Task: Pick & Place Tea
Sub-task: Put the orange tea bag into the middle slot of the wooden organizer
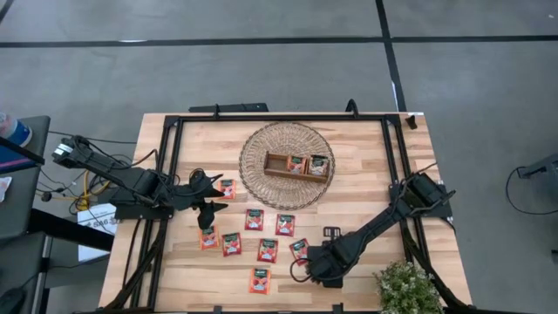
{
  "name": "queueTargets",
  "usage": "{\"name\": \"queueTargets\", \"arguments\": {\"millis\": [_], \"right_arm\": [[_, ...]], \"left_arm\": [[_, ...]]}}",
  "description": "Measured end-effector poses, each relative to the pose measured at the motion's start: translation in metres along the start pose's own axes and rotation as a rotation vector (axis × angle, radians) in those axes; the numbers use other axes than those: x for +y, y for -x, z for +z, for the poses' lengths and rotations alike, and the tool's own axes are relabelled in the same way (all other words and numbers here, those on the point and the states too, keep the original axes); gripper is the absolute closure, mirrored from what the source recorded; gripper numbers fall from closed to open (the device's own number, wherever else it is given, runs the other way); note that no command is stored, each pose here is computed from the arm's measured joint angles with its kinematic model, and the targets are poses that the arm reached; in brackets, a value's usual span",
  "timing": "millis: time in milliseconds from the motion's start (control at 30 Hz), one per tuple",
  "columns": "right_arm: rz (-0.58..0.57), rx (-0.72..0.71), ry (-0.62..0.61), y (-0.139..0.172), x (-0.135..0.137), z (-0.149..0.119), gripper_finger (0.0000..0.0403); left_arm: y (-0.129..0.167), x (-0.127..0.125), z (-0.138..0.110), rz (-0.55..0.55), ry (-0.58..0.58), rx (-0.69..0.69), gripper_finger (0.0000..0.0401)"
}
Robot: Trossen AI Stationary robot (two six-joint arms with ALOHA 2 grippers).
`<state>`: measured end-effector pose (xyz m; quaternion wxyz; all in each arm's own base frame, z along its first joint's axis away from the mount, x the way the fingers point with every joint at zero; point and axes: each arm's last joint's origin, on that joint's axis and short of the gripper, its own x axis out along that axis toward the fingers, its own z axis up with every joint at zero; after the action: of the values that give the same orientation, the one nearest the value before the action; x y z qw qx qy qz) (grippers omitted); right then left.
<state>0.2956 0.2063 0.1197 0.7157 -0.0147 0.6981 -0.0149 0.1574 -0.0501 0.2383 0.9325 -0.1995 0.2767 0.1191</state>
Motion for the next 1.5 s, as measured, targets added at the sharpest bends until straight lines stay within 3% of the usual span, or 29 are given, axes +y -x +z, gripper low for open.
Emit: {"name": "queueTargets", "arguments": {"millis": [133,367,633,833,1033,1167,1333,1500], "right_arm": [[-0.007,0.005,-0.04,0.0,0.0,-0.001,0.0305],[-0.021,0.015,-0.04,0.0,-0.002,-0.002,0.0394],[-0.046,0.05,-0.044,0.006,-0.007,-0.008,0.04],[-0.113,0.059,-0.097,0.044,-0.025,-0.021,0.0402],[-0.172,-0.047,-0.163,0.096,-0.06,-0.03,0.0402],[-0.274,-0.158,-0.206,0.129,-0.092,-0.027,0.0403],[-0.404,-0.278,-0.17,0.158,-0.134,-0.008,0.0403],[-0.534,-0.336,-0.127,0.163,-0.18,0.023,0.0403]], "left_arm": [[0.0,0.0,0.0,0.0,0.0,-0.001,0.0205],[0.0,0.0,0.0,-0.003,0.002,-0.004,0.0205],[0.0,0.0,0.0,-0.003,0.003,-0.004,0.0205],[0.0,-0.001,0.001,-0.007,0.005,-0.009,0.0205],[0.0,-0.001,0.002,-0.009,0.001,-0.017,0.0205],[0.0,-0.001,0.002,-0.008,0.0,-0.017,0.0205],[0.0,-0.001,0.002,-0.008,-0.002,-0.017,0.0205],[0.0,-0.001,0.002,-0.008,0.005,-0.017,0.0205]]}}
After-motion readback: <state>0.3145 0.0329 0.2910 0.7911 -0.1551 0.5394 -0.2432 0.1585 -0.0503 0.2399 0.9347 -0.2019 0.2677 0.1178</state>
